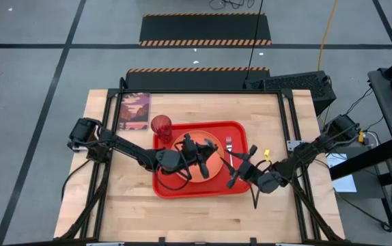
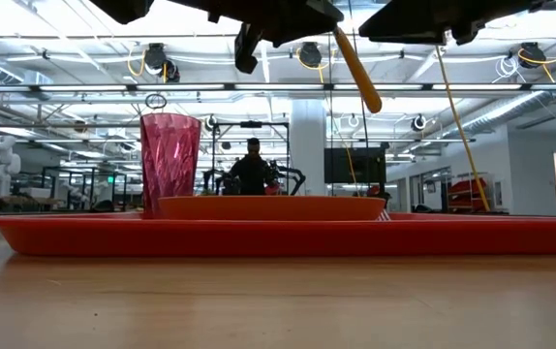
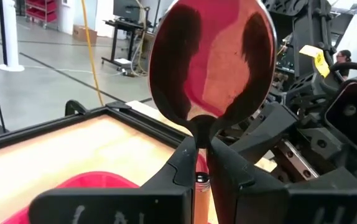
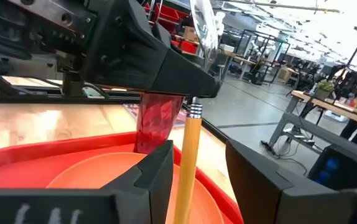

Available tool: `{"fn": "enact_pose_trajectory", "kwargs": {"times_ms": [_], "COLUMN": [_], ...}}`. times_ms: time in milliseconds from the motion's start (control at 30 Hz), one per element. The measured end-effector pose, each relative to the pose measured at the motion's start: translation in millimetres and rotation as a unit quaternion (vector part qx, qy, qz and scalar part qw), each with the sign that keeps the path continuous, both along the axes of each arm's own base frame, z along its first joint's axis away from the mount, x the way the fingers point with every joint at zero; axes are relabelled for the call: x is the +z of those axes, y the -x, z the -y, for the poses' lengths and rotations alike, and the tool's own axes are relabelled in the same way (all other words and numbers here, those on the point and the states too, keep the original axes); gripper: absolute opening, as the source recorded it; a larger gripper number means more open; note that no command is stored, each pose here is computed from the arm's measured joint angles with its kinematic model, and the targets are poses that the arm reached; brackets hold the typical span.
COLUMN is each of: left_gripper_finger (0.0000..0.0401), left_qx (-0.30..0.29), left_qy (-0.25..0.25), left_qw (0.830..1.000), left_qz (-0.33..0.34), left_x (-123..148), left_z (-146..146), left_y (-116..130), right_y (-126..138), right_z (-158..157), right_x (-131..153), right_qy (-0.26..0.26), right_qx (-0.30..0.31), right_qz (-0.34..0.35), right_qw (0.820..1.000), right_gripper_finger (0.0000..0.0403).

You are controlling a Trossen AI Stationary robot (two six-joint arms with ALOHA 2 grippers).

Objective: Pick and place plate/cup/fork/spoon on tray
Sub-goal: Put the orange spoon on the right side of the white orange fork

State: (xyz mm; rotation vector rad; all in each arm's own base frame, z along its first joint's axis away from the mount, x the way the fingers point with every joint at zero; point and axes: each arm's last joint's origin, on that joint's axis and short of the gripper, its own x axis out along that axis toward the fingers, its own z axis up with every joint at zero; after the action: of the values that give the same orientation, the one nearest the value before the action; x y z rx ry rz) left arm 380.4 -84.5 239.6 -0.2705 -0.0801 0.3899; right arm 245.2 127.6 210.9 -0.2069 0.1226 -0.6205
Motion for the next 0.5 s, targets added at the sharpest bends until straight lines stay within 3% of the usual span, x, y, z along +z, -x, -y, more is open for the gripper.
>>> {"fn": "enact_pose_trajectory", "kwargs": {"times_ms": [333, 500], "left_gripper_finger": [0.0023, 0.0023], "left_qx": [-0.008, -0.011], "left_qy": [0.003, 0.002], "left_qw": [1.0, 1.0], "left_qz": [-0.002, -0.003], "left_x": [-1, -1], "left_z": [5, 6], "left_y": [1, 1], "right_y": [-7, -18], "right_z": [7, 21], "right_x": [2, 1], "right_qy": [-0.018, -0.055], "right_qx": [0.011, 0.072], "right_qz": [0.01, 0.016], "right_qw": [1.0, 0.996], "right_gripper_finger": [0.0141, 0.014]}}
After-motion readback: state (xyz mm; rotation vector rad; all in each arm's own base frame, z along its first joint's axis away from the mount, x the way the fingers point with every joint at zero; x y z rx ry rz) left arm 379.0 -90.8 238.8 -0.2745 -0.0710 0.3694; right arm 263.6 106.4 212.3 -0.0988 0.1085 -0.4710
